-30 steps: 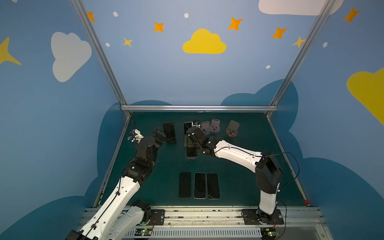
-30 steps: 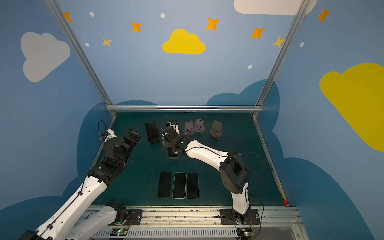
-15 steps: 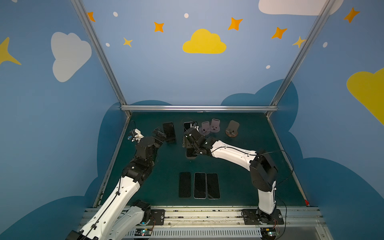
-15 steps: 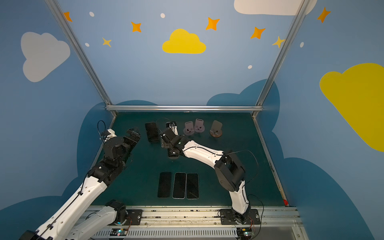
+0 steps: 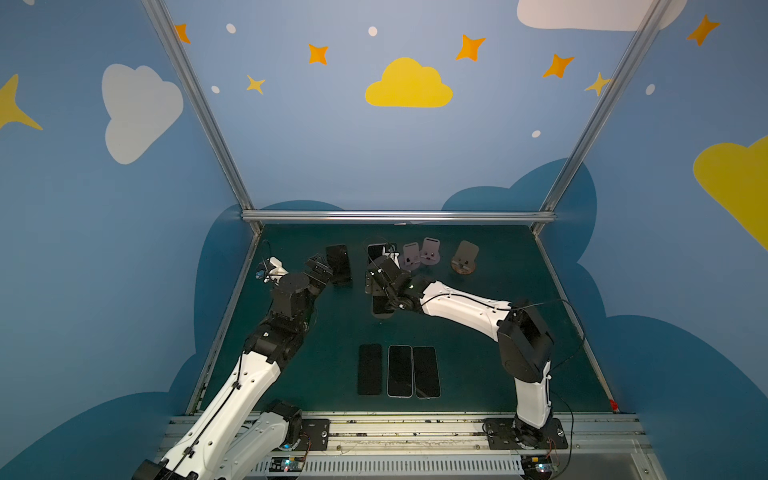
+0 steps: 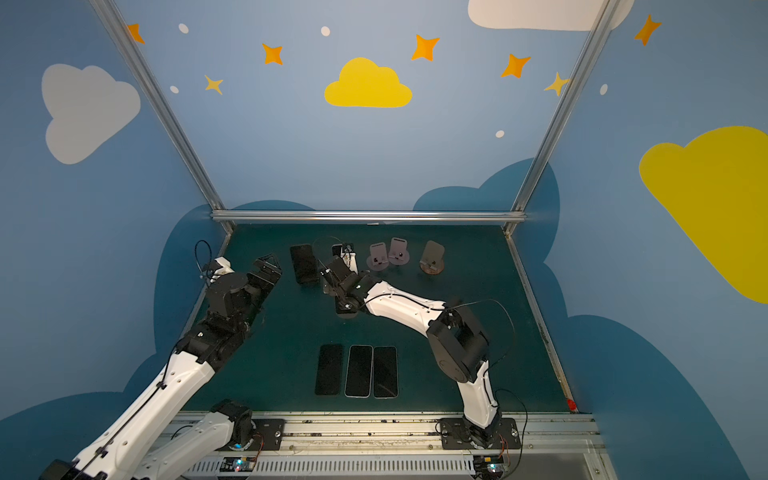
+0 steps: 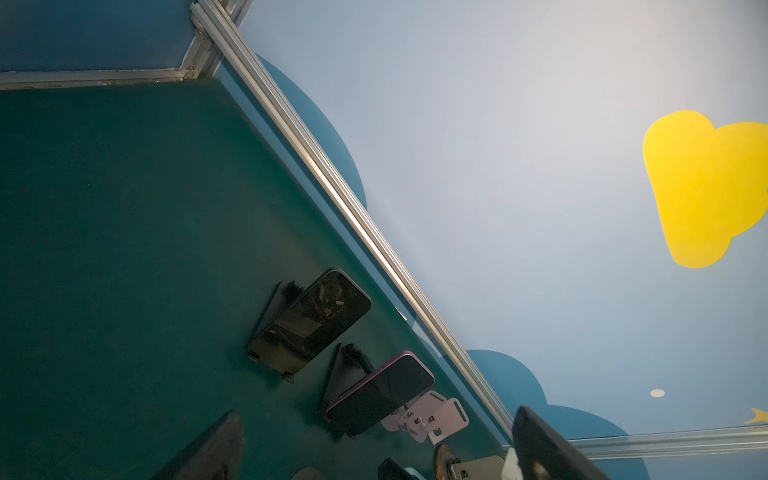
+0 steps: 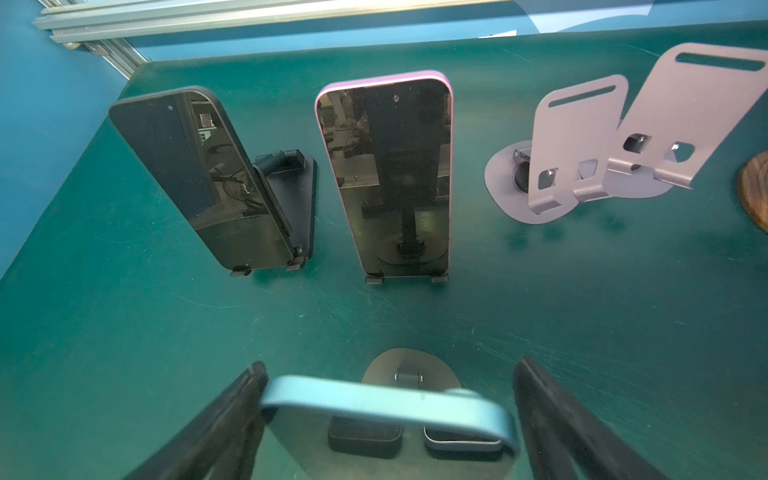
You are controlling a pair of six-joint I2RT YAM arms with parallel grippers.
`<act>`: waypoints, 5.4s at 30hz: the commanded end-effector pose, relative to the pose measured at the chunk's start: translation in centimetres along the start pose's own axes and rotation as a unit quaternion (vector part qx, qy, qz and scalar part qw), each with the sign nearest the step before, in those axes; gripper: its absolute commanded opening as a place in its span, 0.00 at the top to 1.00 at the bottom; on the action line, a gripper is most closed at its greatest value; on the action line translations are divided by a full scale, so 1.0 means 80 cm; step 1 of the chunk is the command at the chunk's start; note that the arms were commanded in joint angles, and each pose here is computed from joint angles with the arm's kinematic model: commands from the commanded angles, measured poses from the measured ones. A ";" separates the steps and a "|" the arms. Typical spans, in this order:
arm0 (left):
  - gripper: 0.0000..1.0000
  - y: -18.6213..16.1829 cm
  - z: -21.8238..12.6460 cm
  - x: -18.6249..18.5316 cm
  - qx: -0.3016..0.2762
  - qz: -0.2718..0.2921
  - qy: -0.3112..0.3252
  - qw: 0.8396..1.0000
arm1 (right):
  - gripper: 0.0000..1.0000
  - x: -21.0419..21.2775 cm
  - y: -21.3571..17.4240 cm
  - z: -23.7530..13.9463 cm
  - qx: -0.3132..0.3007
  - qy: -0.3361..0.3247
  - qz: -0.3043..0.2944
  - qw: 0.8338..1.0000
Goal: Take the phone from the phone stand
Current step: 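Lower the open right gripper over the light-blue-framed phone standing in the middle, then close the right gripper on the light-blue-framed phone's top edge, then lift the light-blue-framed phone off its grey stand with the right gripper, then carry the held phone toward the robot beside the flat phones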
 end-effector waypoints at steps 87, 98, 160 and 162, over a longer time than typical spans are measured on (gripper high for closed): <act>0.00 -0.042 0.020 -0.039 0.099 0.006 -0.090 0.991 | 0.31 0.005 0.043 -0.088 -0.081 0.059 -0.035 0.994; 0.00 -0.060 0.027 -0.052 0.138 0.024 -0.110 0.984 | 0.32 -0.005 0.047 -0.104 -0.090 0.065 -0.031 0.993; 0.00 -0.186 -0.051 -0.124 0.268 0.150 -0.229 0.924 | 0.34 -0.257 -0.216 -0.210 0.229 -0.022 -0.051 0.972; 0.00 -0.186 -0.052 -0.125 0.269 0.150 -0.231 0.923 | 0.33 -0.253 -0.219 -0.206 0.250 -0.021 -0.053 0.967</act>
Point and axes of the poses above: each gripper's point midway between its finger pads, its own z axis out along the fingers, its own x axis along the line the jaws close on, y = z × x, the point moved 3 cm from there along -z, back along the fingers, and after that the axes turned 2 degrees about z, right-handed, at the moved point
